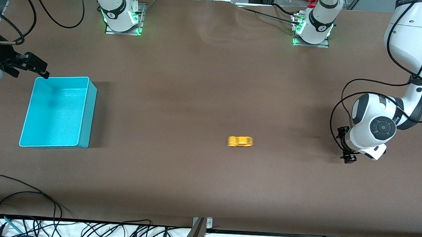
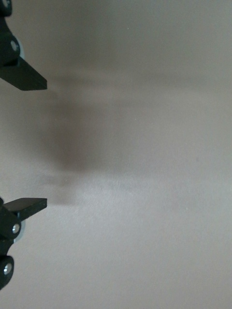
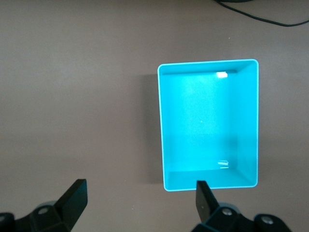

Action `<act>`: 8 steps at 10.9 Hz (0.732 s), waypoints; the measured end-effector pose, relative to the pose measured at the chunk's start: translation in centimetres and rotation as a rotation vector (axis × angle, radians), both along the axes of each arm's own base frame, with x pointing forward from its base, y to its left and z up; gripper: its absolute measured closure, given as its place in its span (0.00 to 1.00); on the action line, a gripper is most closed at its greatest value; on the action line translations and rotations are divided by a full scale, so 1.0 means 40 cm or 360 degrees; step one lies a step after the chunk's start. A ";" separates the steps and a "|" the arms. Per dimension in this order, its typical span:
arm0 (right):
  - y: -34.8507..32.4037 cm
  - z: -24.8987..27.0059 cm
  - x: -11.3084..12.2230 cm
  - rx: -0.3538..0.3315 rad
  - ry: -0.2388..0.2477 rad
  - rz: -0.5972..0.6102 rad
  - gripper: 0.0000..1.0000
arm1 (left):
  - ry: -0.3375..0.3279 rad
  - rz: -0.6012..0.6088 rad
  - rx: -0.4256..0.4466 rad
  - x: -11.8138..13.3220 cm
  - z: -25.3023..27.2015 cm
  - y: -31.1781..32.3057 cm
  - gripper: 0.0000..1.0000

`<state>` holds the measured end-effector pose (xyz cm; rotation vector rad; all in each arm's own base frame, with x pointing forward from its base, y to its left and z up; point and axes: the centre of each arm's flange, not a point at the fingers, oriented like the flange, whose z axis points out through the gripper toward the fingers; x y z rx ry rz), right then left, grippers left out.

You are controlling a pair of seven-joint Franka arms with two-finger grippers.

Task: Wind up and store yellow beetle car
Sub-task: 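Raise the left gripper away as the car rolls toward the blue bin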

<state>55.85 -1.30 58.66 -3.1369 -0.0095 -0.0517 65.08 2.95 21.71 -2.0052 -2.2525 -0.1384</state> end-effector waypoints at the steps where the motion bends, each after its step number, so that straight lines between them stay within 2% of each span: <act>1: 0.000 0.000 0.000 0.0000 0.0000 0.0000 0.00 | -0.0004 -0.0055 0.0000 0.006 0.012 0.000 0.02; 4: 0.000 0.000 0.000 0.0000 0.0000 0.0000 0.00 | 0.0014 -0.0242 0.0017 0.033 0.086 -0.003 0.02; 6: 0.000 0.000 0.000 0.0000 0.0000 -0.0001 0.00 | 0.0082 -0.0415 0.0025 0.052 0.148 -0.020 0.02; 8: -0.001 0.000 0.000 0.0000 0.0000 -0.0001 0.00 | 0.0103 -0.0511 0.0024 0.080 0.221 -0.019 0.00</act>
